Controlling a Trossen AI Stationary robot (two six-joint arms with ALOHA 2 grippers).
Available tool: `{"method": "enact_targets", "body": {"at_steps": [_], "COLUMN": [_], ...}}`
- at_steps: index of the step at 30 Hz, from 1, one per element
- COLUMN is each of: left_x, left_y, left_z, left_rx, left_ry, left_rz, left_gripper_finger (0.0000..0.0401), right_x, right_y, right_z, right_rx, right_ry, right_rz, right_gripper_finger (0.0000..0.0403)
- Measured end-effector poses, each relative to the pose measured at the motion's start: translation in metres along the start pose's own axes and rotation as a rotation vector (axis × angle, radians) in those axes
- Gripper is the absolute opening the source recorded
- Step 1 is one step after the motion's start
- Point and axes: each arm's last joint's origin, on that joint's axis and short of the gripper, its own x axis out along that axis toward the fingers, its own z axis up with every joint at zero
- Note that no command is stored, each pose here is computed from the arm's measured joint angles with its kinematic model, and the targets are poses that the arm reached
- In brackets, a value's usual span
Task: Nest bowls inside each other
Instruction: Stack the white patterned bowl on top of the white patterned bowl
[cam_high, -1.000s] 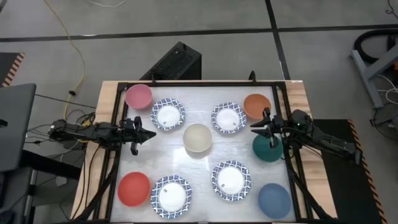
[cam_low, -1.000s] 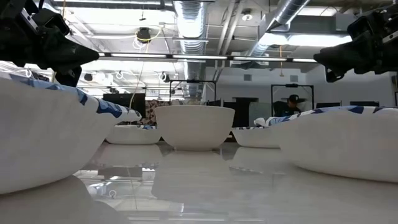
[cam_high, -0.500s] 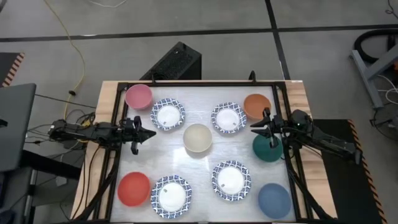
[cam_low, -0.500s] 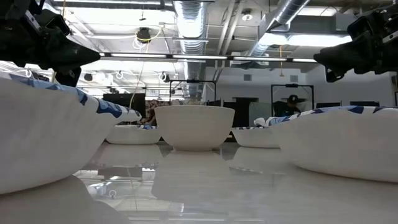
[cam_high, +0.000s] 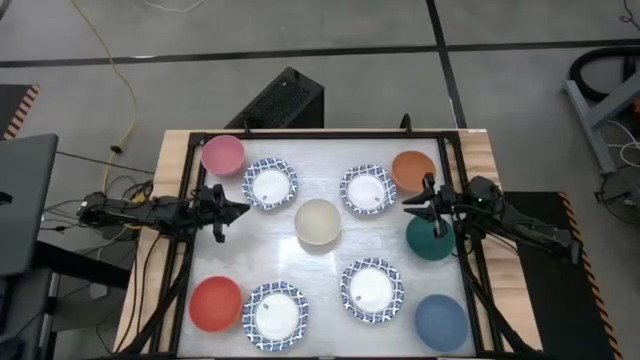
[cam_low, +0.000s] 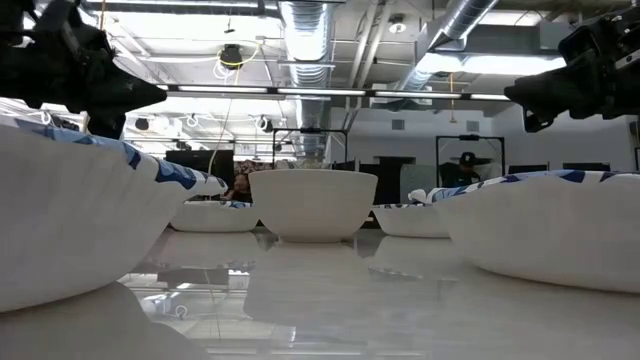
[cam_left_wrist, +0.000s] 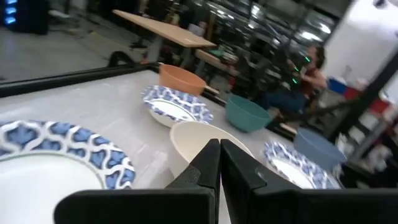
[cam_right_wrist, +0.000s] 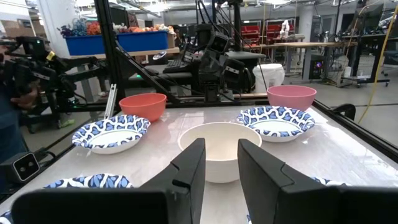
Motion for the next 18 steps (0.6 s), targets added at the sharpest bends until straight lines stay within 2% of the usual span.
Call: {"method": "enact_targets", "body": {"at_steps": [1,6,9,14,18], "left_x": [0.0,0.0,0.0,-0.001,-0.003], "left_y": [0.0,0.0,0.001,-0.002,-0.006], "left_z": [0.0,0.001,0.002,0.013,0.025], "left_rx": [-0.017,-0.128,-0.189,-0.346,-0.43], "left_ry": [-0.006,-0.019,-0.043,-0.166,-0.255], "left_rz": [0.012,0.021,0.042,0.038,-0.028], "left_gripper_finger": [0.0,0.0,0.0,0.0001,0.0013], "right_x": [0.0,0.0,0.0,-0.001,0.0], "right_y": [0.0,-0.003,-0.004,-0.005,-0.005], "right_z": [0.0,0.0,0.0,0.001,0.001], "right_rx": [-0.001,-0.175,-0.25,-0.266,-0.27], "right_ry": [0.0,0.001,0.007,0.001,-0.007], "right_rz": [0.0,-0.107,-0.131,-0.163,-0.161], "right_gripper_finger": [0.0116,0.0116,0.0116,0.0116,0.0116]}}
